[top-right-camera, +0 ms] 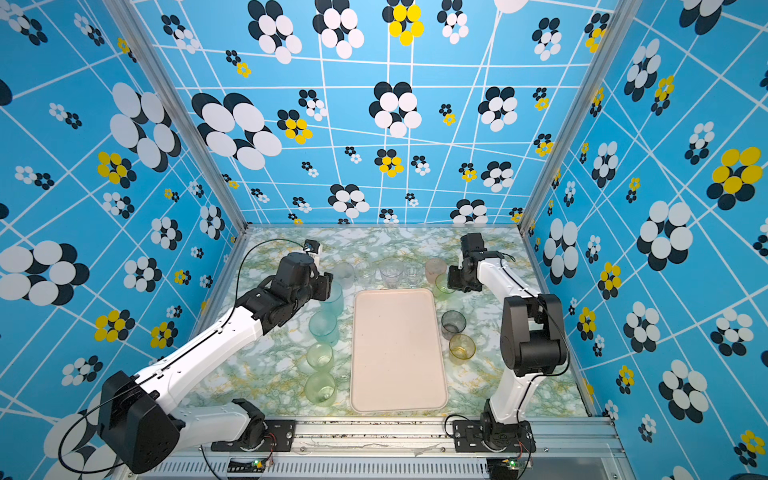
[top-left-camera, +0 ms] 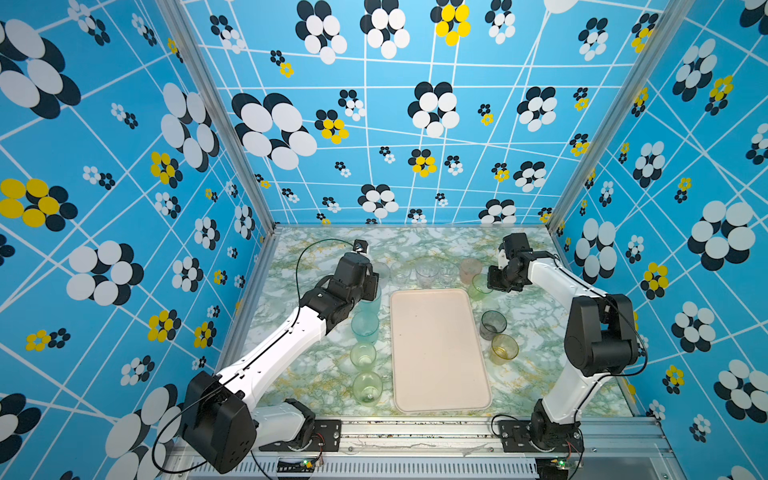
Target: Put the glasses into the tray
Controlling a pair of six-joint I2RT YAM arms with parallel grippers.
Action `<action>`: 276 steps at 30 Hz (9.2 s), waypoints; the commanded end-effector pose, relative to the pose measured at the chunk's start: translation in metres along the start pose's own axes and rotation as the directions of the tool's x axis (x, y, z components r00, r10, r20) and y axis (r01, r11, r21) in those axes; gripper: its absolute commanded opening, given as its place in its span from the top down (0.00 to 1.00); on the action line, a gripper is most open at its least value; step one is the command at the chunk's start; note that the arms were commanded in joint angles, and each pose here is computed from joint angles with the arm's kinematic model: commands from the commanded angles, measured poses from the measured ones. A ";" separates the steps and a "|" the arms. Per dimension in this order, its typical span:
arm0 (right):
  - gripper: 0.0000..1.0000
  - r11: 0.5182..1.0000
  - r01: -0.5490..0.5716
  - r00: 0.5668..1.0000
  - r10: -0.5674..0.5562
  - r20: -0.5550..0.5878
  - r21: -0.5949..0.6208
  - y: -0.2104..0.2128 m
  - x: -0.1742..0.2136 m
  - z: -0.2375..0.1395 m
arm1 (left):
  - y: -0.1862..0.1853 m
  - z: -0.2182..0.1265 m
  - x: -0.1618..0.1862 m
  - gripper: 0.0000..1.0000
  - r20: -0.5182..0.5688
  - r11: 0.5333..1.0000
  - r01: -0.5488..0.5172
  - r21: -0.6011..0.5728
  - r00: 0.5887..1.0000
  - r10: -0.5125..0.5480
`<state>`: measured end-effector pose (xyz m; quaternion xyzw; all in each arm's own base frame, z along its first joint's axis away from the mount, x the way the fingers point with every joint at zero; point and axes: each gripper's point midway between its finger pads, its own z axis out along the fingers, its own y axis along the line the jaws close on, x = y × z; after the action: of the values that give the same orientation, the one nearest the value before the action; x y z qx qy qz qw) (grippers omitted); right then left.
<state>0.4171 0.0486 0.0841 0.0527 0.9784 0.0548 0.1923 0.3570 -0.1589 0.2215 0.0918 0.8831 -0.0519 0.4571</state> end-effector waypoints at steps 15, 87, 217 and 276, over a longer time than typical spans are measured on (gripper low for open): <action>0.93 0.985 0.173 0.972 -0.175 0.154 0.027 0.045 0.000 -0.104 | 0.002 0.009 0.009 0.39 -0.019 1.000 0.004 0.008 1.000 -0.004; 0.84 0.838 0.533 0.844 -0.536 0.001 -0.114 0.254 0.042 -0.005 | 0.029 -0.021 0.027 0.38 -0.041 0.999 0.028 -0.018 0.999 -0.029; 0.98 0.999 0.043 0.999 -0.043 -0.032 0.026 0.003 0.074 -0.079 | -0.101 0.016 0.052 0.45 -0.193 0.962 -0.108 0.252 0.968 0.160; 0.97 0.931 0.364 0.924 -0.366 -0.109 -0.034 0.158 0.039 -0.009 | -0.093 0.020 0.056 0.44 -0.202 0.961 -0.083 0.265 0.969 0.140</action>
<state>0.3912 0.2078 0.0982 -0.1313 0.9793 0.0351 0.1499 0.3219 -0.2478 0.1691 0.1977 0.9092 -0.1253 0.3445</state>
